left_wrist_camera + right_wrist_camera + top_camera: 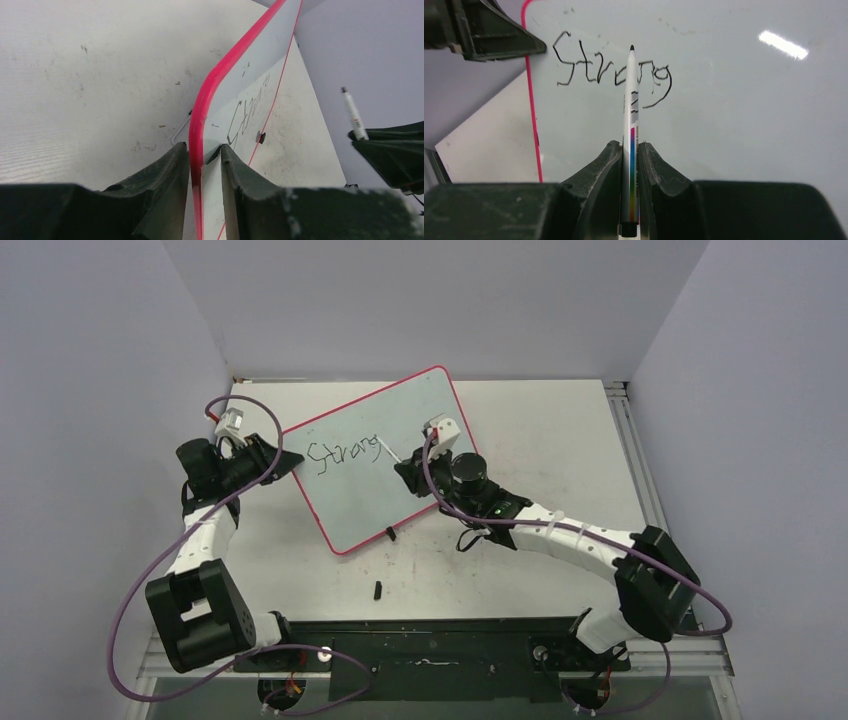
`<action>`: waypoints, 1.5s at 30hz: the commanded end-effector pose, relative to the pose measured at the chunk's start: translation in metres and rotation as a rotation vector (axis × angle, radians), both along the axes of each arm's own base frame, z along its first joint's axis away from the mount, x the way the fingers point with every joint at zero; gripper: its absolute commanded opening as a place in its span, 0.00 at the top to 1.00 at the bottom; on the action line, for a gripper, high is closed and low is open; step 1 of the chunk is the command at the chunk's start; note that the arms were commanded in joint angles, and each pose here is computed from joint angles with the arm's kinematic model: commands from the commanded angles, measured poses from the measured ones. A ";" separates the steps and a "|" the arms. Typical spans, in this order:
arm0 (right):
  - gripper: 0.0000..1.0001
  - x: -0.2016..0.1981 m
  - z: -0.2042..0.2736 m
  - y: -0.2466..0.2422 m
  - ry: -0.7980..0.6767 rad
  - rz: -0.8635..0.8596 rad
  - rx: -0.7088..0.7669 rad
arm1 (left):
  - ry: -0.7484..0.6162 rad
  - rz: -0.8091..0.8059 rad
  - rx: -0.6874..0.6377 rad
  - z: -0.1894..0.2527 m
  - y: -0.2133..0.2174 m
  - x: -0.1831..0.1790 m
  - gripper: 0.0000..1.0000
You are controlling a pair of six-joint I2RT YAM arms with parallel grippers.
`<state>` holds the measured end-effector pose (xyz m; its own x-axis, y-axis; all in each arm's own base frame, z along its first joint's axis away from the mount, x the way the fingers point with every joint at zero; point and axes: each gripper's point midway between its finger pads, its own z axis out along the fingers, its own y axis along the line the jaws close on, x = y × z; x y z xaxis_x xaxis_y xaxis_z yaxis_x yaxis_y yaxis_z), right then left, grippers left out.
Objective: Write a sentence on the whiteboard
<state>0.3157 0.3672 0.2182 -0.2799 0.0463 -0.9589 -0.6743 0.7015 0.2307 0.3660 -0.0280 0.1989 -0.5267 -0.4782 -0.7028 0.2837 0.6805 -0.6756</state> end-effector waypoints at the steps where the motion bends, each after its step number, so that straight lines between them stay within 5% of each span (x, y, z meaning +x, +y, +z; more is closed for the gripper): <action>1: 0.95 0.001 0.065 -0.018 -0.131 -0.058 0.077 | -0.063 0.009 0.064 0.012 0.003 -0.002 0.69; 17: 0.95 -0.010 0.089 -0.065 -0.167 -0.146 0.046 | -0.053 0.061 0.126 0.012 0.011 -0.007 0.25; 26: 0.95 -0.018 0.099 -0.093 -0.166 -0.170 0.039 | -0.122 0.157 0.234 0.036 0.030 -0.006 0.21; 35: 0.95 -0.023 0.108 -0.122 -0.151 -0.157 0.050 | -0.261 0.231 0.337 0.110 0.047 0.009 0.21; 45: 0.95 -0.027 0.104 -0.126 -0.136 -0.121 0.025 | -0.173 -0.225 0.493 0.120 -0.040 0.070 0.20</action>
